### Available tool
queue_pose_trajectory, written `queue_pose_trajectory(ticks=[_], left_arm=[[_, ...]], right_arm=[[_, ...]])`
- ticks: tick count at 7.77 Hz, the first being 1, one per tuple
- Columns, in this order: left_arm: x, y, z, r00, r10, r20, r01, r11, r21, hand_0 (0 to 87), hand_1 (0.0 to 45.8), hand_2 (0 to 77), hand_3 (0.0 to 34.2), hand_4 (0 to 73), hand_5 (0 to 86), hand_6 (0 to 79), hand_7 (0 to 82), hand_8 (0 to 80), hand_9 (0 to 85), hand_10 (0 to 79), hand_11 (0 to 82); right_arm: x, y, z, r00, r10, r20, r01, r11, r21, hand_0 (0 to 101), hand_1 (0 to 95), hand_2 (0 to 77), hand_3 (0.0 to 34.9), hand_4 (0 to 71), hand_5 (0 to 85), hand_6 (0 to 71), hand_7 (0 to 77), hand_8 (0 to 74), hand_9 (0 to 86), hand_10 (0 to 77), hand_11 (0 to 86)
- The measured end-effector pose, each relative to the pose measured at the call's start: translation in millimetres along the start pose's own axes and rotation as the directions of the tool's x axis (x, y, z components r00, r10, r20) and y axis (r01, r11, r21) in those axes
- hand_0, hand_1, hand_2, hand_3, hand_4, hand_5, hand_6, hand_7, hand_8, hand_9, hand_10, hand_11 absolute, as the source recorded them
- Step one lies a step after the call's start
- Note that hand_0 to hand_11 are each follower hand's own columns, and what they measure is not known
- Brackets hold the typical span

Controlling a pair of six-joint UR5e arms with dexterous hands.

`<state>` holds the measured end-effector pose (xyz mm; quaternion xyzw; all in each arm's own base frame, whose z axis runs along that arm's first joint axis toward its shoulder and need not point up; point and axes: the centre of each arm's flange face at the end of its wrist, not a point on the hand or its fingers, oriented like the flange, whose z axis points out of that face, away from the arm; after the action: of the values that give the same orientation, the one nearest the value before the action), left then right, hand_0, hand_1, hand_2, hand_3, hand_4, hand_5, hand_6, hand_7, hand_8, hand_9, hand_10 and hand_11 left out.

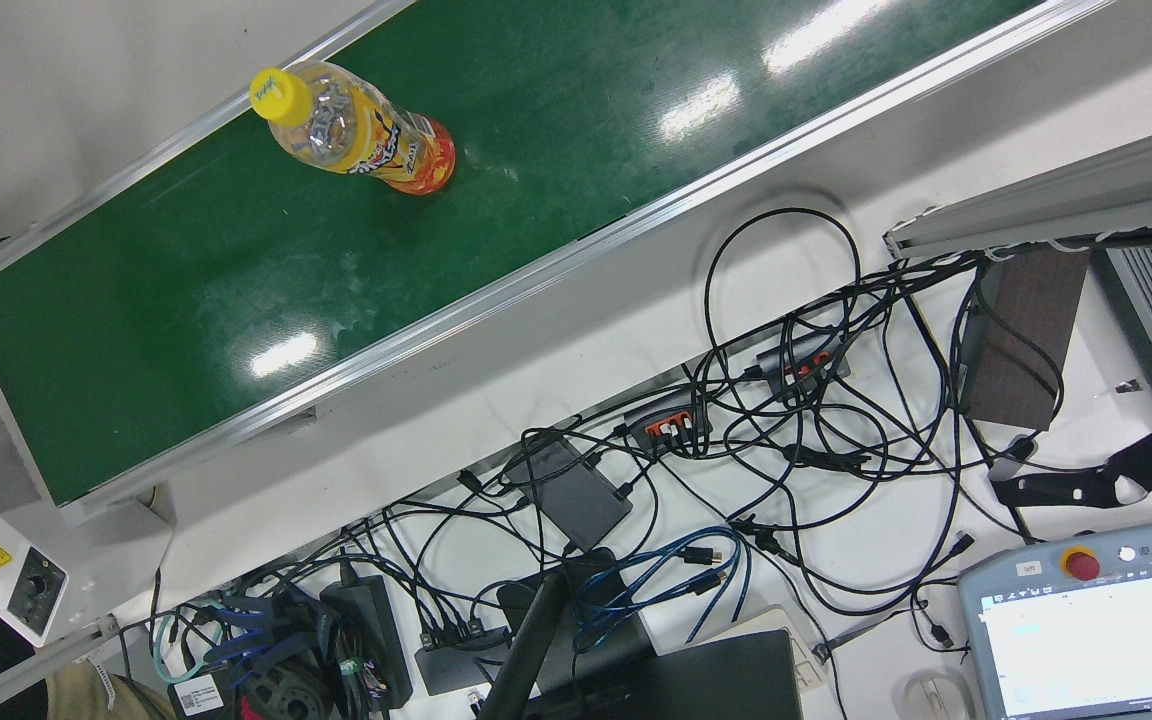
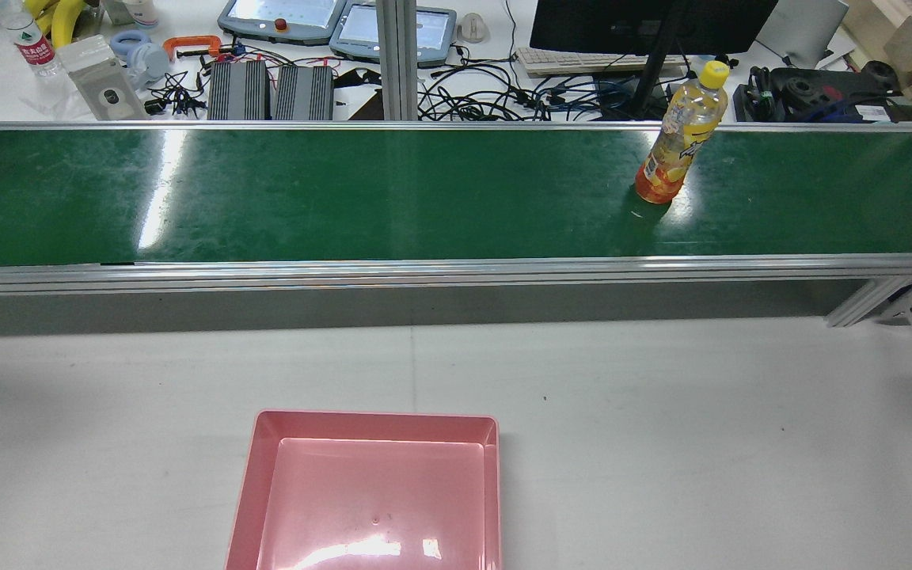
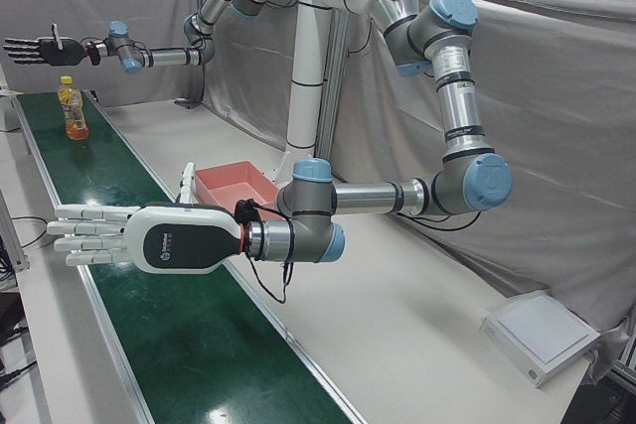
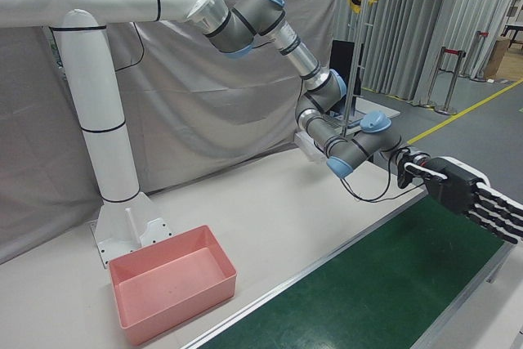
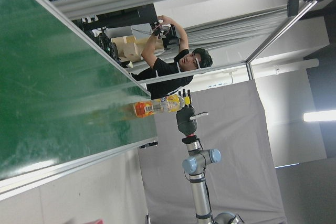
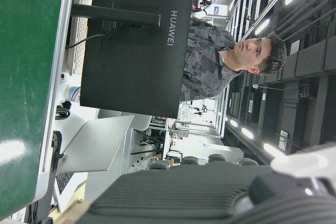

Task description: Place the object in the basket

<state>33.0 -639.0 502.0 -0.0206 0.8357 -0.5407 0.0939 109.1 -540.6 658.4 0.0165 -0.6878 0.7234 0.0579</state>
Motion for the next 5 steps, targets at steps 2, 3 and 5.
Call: queue_pose_trajectory(ticks=[2, 3, 5], left_arm=[[-52, 15, -4, 0.997, -0.011, 0.081, 0.012, 1.0, -0.019, 48.5, 1.6, 0.0, 0.0, 3.3, 2.2, 0.0, 0.5, 0.0, 0.5, 0.0, 0.5], [-63, 21, -4, 0.995, 0.016, 0.102, -0.015, 1.0, -0.015, 48.6, 1.6, 0.0, 0.0, 3.8, 2.2, 0.5, 0.5, 0.0, 0.5, 0.0, 0.5], [-74, 30, 3, 0.992, 0.039, 0.122, -0.037, 0.999, -0.017, 48.4, 1.6, 0.0, 0.0, 3.8, 2.2, 0.5, 0.5, 0.0, 0.5, 0.0, 0.5]], right_arm=[[0, 0, 0.0, 1.0, 0.0, 0.0, 0.0, 1.0, 0.0, 0, 0.0, 0.5, 0.3, 0.0, 0.0, 0.0, 0.5, 0.0, 0.0, 0.0, 0.0], [0, 0, 0.0, 1.0, 0.0, 0.0, 0.0, 1.0, 0.0, 0, 0.0, 0.5, 0.3, 0.0, 0.0, 0.0, 0.5, 0.0, 0.0, 0.0, 0.0], [0, 0, 0.0, 1.0, 0.0, 0.0, 0.0, 1.0, 0.0, 0, 0.0, 0.5, 0.3, 0.0, 0.0, 0.0, 0.5, 0.0, 0.0, 0.0, 0.0]])
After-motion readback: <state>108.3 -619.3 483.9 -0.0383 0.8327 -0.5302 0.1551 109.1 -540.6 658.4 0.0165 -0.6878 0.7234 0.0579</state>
